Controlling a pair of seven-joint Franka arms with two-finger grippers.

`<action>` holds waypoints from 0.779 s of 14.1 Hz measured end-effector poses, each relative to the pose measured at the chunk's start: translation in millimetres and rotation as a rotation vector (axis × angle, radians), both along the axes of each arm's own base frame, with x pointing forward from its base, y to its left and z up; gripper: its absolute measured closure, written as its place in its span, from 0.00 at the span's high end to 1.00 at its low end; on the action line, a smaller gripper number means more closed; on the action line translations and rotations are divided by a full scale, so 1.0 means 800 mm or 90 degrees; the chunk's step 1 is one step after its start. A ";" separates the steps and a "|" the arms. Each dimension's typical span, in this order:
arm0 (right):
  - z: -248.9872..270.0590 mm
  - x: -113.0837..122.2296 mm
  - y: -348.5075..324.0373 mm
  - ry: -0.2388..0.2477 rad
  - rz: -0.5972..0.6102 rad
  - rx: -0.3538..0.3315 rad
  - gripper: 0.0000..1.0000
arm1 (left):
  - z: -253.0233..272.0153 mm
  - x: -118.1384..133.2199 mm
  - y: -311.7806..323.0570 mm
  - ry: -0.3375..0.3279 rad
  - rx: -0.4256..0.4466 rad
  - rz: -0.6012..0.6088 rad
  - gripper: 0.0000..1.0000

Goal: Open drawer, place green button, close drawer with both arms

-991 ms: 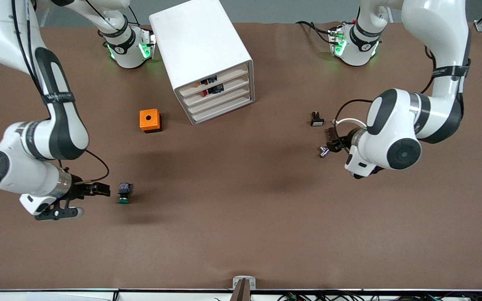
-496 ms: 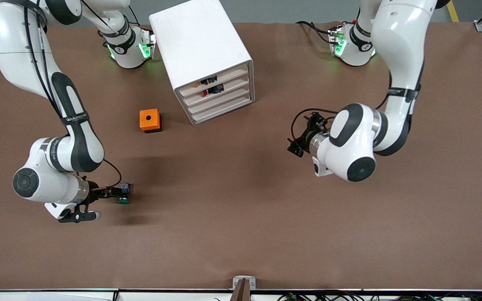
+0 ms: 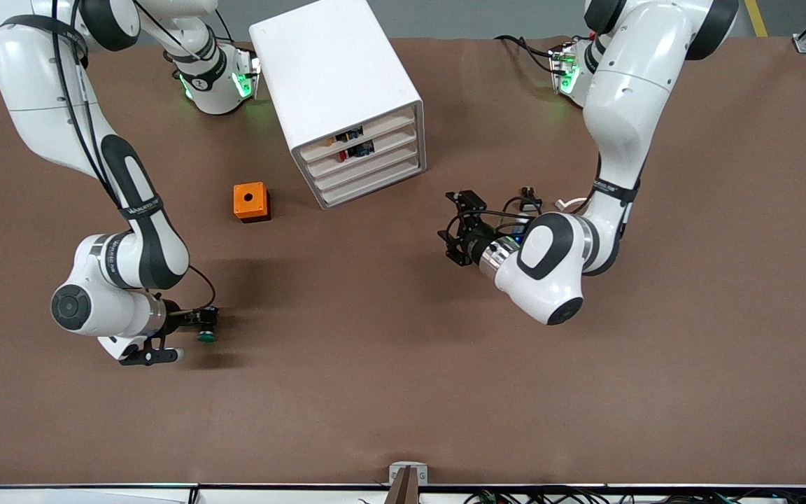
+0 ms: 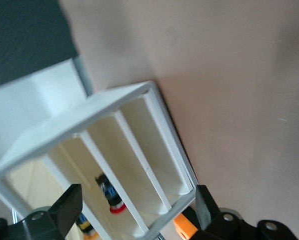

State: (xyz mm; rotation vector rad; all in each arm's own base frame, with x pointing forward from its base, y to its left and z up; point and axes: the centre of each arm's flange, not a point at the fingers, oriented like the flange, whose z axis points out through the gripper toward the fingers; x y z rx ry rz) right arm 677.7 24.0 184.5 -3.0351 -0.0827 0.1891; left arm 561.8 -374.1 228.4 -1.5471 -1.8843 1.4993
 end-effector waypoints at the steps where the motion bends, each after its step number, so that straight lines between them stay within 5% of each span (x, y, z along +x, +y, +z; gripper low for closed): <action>1: -0.004 -0.002 0.000 0.003 -0.002 0.002 0.96 | -0.011 -0.007 -0.010 0.041 0.018 0.018 1.00; 6: -0.004 -0.002 0.002 0.004 -0.007 0.008 0.45 | -0.088 -0.059 -0.057 0.196 0.073 0.036 1.00; 9: -0.003 -0.001 0.002 0.003 -0.010 0.008 0.41 | -0.103 -0.087 -0.085 0.231 0.068 0.016 0.96; 11: -0.003 -0.001 0.001 0.003 -0.021 0.006 0.41 | -0.103 -0.099 -0.098 0.235 0.071 0.004 0.78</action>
